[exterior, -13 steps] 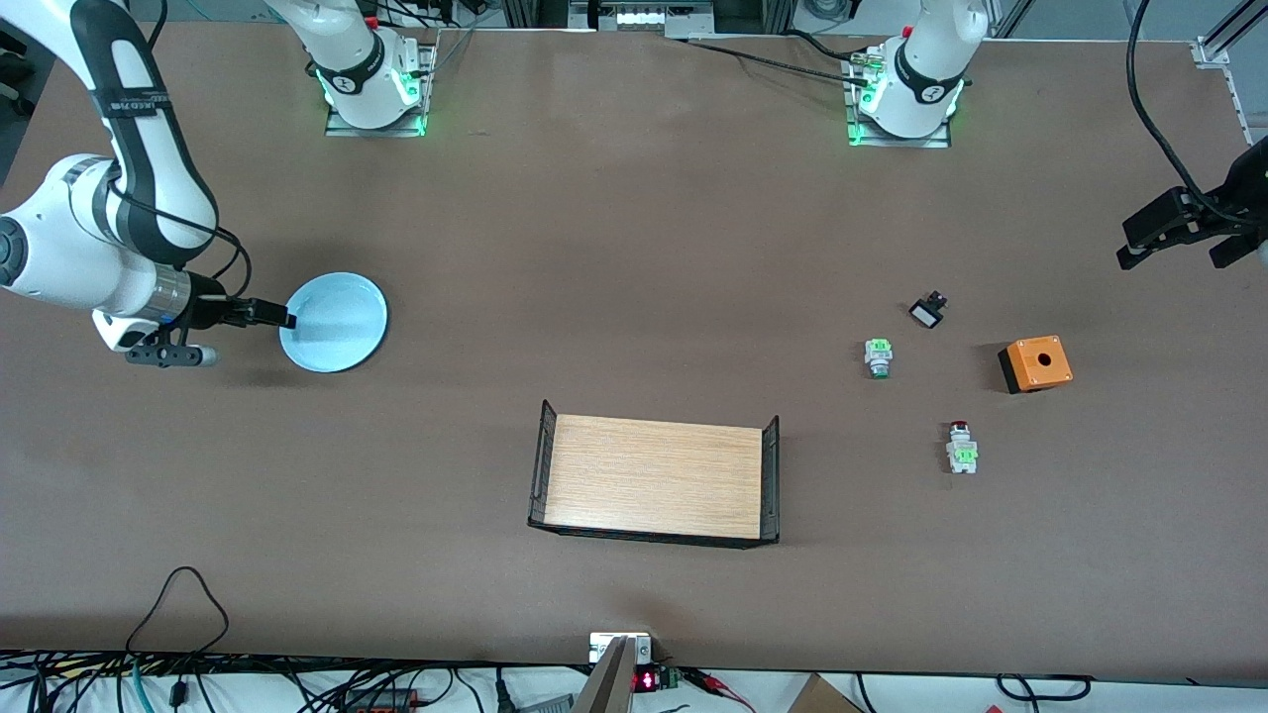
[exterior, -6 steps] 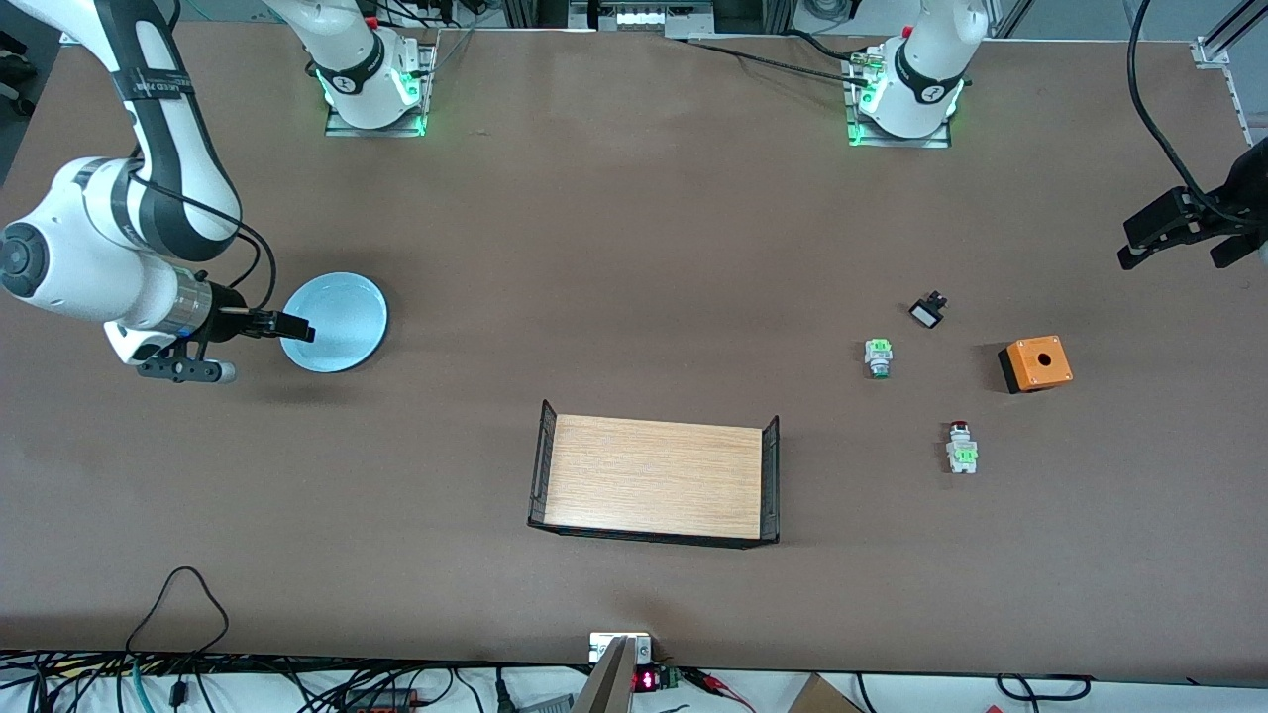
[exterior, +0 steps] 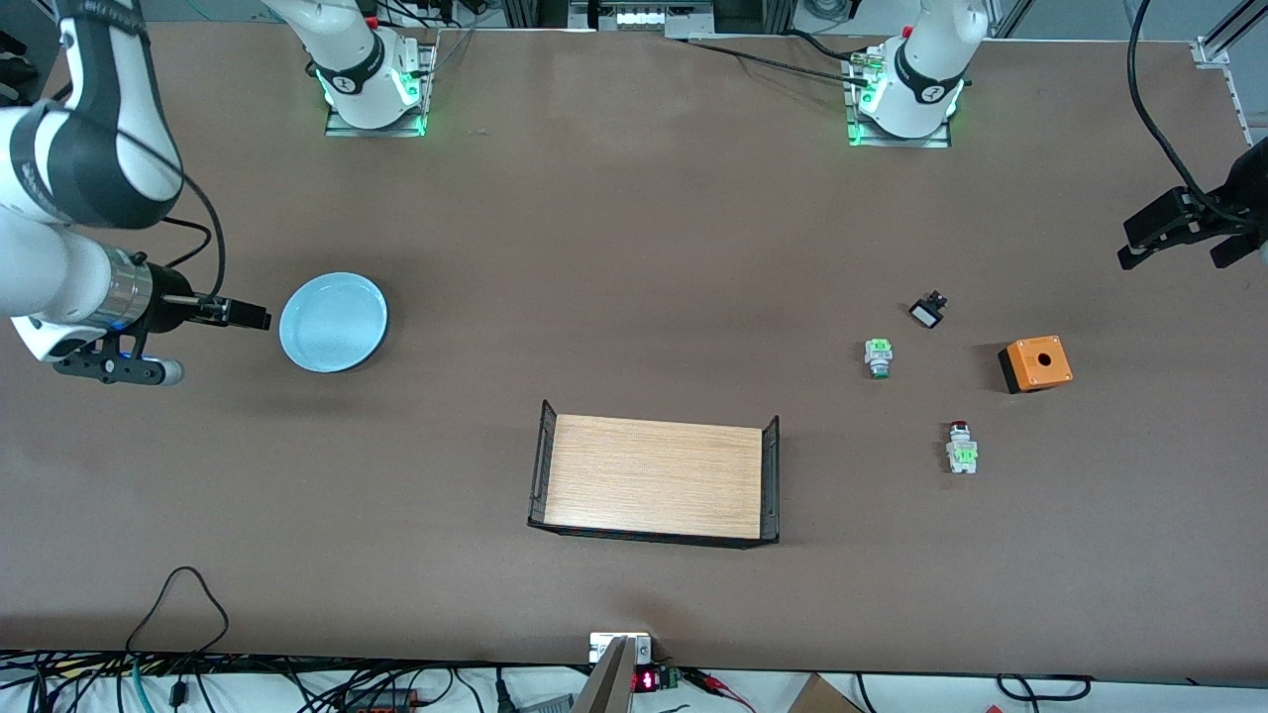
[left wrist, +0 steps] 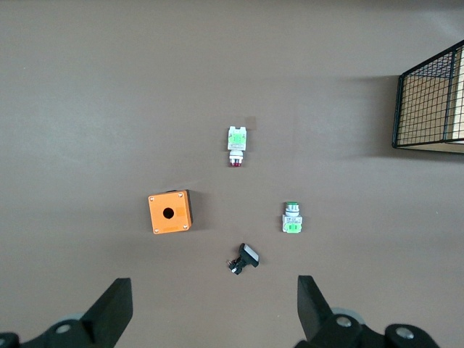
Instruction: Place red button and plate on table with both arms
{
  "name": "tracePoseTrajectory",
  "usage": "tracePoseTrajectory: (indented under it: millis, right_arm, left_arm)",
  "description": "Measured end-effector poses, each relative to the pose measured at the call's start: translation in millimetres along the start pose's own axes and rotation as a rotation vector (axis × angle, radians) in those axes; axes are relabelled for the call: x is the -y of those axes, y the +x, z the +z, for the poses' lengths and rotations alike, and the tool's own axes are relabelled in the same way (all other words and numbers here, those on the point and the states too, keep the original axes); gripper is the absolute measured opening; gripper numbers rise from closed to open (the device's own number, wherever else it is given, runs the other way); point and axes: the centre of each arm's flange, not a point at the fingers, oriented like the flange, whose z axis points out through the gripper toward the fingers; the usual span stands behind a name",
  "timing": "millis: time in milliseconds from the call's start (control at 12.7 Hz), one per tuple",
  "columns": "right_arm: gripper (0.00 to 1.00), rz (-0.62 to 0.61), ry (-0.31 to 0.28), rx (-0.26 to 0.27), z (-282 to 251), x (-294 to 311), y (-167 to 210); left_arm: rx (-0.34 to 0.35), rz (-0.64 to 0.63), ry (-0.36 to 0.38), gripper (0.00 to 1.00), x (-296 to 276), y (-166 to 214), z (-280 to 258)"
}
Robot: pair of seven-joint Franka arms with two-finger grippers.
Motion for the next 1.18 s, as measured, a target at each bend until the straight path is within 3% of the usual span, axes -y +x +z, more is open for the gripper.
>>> tracePoseTrajectory:
  millis: [158,553,868,1184]
  right_arm:
    - [1.0,-0.014,-0.056,-0.049,-34.9,26.7,-6.1]
    - [1.0,0.06,-0.058,-0.115,-76.4,-20.9,0.4]
    - [1.0,0.043,-0.043,-0.101,-87.9,-87.0,-5.0]
    - [1.0,0.022,-0.029,-0.128,-80.2,-86.3,-26.8]
  left_arm:
    - [0.0,0.0,0.0,1.0,0.0,0.0,0.0]
    - [0.0,-0.002,0.0,1.0,1.3,0.0,0.0]
    - [-0.001,-0.003,0.0,1.0,1.6,0.0,-0.4]
    - [-0.003,-0.003,0.0,1.0,1.7,0.1,-1.3]
